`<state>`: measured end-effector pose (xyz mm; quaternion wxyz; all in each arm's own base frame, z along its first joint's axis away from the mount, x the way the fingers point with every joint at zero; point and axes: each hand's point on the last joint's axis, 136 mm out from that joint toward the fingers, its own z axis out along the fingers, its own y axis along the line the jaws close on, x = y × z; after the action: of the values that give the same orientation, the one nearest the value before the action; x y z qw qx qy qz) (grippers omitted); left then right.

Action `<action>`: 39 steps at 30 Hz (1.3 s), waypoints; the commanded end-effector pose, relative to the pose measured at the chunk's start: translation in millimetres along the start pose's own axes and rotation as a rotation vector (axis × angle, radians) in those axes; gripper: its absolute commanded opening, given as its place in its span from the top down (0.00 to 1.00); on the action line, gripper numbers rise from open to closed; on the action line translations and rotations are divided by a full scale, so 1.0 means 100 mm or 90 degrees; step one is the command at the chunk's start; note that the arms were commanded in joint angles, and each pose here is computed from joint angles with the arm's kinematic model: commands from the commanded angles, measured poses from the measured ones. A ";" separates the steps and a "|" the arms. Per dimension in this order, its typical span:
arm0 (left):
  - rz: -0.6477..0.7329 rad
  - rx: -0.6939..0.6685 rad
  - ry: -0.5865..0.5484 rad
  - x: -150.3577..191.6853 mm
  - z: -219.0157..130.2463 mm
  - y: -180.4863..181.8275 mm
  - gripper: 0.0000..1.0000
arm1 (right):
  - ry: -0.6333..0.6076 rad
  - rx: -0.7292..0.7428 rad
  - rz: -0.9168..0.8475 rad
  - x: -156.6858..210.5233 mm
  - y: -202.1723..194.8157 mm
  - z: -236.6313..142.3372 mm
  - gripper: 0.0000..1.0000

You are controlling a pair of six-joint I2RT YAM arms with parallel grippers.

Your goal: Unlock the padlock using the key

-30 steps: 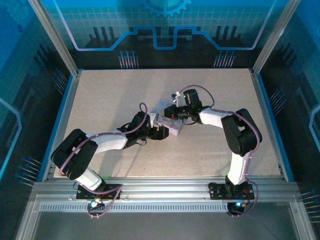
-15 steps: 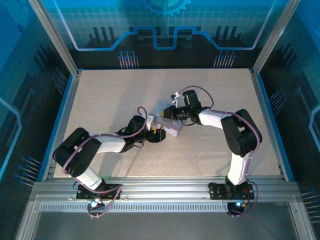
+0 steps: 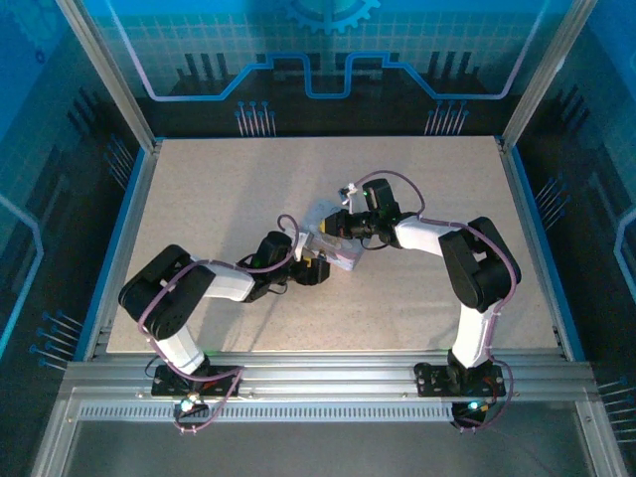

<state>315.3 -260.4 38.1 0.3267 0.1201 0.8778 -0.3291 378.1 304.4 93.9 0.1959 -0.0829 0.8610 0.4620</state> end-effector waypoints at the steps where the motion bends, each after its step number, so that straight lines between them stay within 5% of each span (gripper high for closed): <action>1: 0.033 0.014 -0.017 -0.11 0.05 -0.03 0.27 | 0.115 0.102 0.102 0.68 -0.48 0.10 0.92; 19: 0.058 0.016 -0.021 -0.14 0.15 -0.01 0.31 | 0.115 0.100 0.102 0.67 -0.47 0.11 0.92; 39: 0.024 0.053 -0.021 -0.09 0.18 -0.07 0.46 | 0.113 0.095 0.101 0.67 -0.44 0.13 0.92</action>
<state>330.2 -273.6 36.4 0.3456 0.1453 0.8618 -0.3416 376.4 306.6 93.9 0.1938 -0.0837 0.8609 0.4630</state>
